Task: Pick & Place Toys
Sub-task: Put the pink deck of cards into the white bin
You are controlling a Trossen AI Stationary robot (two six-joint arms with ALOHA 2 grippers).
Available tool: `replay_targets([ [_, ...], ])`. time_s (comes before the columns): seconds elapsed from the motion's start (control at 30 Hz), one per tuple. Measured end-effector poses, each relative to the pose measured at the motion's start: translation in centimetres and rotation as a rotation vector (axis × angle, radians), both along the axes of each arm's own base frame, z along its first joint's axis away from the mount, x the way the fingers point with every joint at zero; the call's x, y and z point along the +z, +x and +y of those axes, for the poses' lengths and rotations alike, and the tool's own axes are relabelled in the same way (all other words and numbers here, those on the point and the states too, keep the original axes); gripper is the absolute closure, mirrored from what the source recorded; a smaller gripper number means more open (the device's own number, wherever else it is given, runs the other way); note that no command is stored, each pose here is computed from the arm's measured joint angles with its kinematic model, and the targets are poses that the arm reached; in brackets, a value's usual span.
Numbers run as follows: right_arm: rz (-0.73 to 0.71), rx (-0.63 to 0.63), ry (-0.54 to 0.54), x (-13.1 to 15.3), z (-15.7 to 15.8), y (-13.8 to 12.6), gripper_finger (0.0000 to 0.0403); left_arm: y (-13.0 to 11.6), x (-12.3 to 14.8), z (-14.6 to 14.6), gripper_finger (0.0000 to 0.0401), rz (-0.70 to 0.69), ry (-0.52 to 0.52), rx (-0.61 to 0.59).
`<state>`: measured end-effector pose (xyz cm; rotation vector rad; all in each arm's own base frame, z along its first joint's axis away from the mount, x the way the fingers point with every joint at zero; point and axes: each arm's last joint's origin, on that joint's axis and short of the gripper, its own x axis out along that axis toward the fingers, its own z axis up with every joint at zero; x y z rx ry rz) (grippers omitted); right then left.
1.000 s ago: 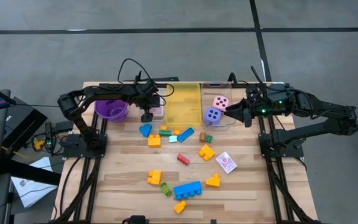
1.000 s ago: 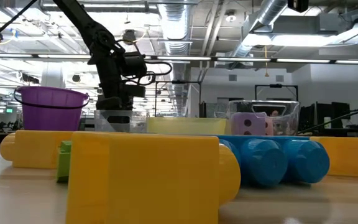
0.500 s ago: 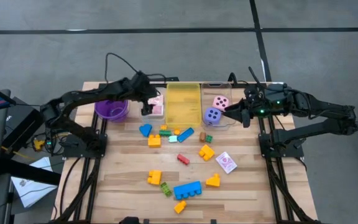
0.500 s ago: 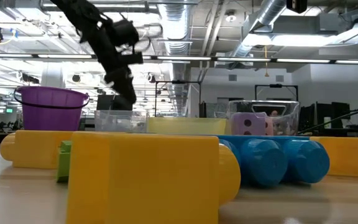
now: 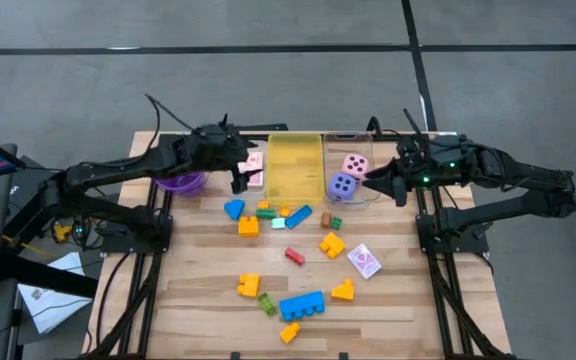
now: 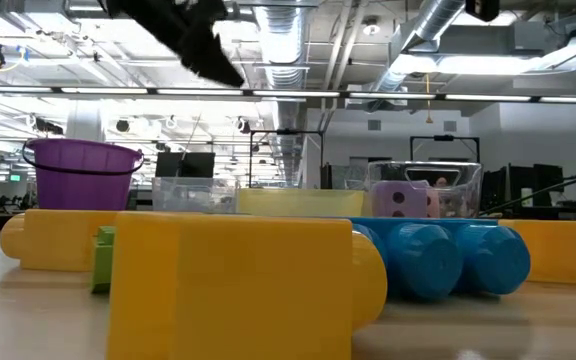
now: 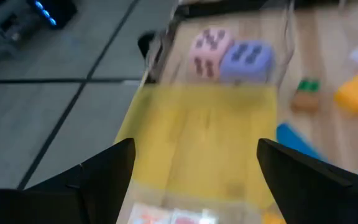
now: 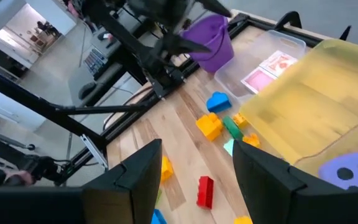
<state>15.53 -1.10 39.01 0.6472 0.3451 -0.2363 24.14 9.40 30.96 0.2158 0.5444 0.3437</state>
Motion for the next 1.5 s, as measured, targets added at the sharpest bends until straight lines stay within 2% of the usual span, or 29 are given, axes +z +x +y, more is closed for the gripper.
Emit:
replay_targets([
  [0.27,0.077,-0.009,0.021,-0.6,0.1,-1.0,0.0214,-0.5,4.0,-3.9,0.0069,-0.355,-0.091,0.020],
  [0.43,0.221,-0.027,0.063,-1.8,0.1,-1.6,0.0214,-0.8,5.1,-5.1,0.0069,-0.437,-0.093,0.004],
  [0.7,0.595,-0.096,0.216,-4.8,1.2,-2.0,0.0214,-1.0,5.3,-5.2,0.0069,-0.446,-0.085,0.018],
  [0.97,0.810,-0.083,0.226,-7.2,3.3,1.4,0.0206,-0.9,5.2,-5.2,0.0069,-0.448,-0.079,0.032],
  [1.3,1.022,-0.135,0.302,-11.0,7.4,5.0,0.0118,-0.9,5.3,-5.2,0.0069,-0.437,-0.049,0.011],
  [1.5,1.102,-0.164,0.323,-12.9,9.4,6.2,0.0093,-0.9,5.3,-5.2,0.0069,-0.425,-0.030,-0.042],
])
